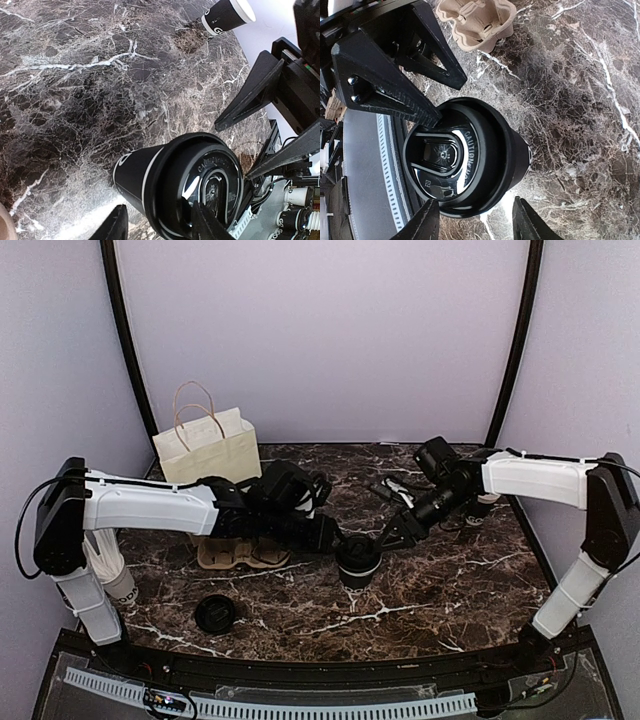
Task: Pack the takeout coffee
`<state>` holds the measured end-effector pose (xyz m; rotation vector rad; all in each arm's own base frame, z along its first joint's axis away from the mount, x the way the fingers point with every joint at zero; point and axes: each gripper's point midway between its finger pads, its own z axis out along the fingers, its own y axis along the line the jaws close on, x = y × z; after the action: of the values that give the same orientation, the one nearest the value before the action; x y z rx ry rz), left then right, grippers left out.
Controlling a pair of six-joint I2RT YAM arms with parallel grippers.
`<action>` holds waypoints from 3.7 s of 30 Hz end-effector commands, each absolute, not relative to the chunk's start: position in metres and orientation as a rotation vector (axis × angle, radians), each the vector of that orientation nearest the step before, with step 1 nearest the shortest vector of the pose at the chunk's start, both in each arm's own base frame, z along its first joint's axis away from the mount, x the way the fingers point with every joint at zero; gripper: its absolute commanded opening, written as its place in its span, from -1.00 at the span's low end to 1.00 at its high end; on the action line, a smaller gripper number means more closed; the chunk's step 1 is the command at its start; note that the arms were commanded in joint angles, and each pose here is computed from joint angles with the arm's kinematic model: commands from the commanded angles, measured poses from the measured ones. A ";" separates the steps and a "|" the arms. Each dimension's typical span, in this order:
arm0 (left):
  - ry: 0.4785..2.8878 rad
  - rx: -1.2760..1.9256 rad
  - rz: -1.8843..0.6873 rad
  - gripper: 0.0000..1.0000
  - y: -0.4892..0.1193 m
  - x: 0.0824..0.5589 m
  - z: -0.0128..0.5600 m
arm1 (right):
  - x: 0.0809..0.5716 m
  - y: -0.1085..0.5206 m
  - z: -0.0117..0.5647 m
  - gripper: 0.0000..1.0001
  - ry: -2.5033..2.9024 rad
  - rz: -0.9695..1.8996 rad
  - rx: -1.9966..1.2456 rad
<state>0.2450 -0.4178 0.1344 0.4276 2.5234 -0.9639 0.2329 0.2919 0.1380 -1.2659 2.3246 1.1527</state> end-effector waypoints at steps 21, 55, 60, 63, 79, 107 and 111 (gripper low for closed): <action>2.624 0.440 -0.982 -0.11 -0.417 0.232 0.097 | 0.215 0.278 0.085 -0.25 2.618 1.308 -1.079; 2.892 0.290 -0.768 -0.29 -0.361 0.190 -0.005 | 0.212 0.265 0.045 -0.25 2.734 0.980 -1.147; 2.848 0.311 -0.768 -0.29 -0.368 0.197 0.009 | 0.220 0.278 0.108 0.10 2.523 1.052 -1.225; 2.835 0.313 -0.776 -0.29 -0.372 0.199 0.015 | 0.213 0.278 0.126 0.29 2.466 1.091 -1.216; 2.829 0.320 -0.768 -0.29 -0.380 0.196 0.020 | 0.190 0.286 0.113 0.43 2.530 1.323 -1.196; 2.851 0.328 -0.714 -0.28 -0.372 0.194 0.009 | 0.216 0.233 0.001 0.21 2.992 0.753 -0.971; 2.870 0.321 -0.693 -0.28 -0.368 0.191 0.002 | 0.214 0.213 -0.024 0.11 3.103 0.603 -0.941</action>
<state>0.2398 -0.4345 0.1169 0.2718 2.4588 -1.1283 0.1889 0.2899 0.0936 -1.0095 2.7281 1.4922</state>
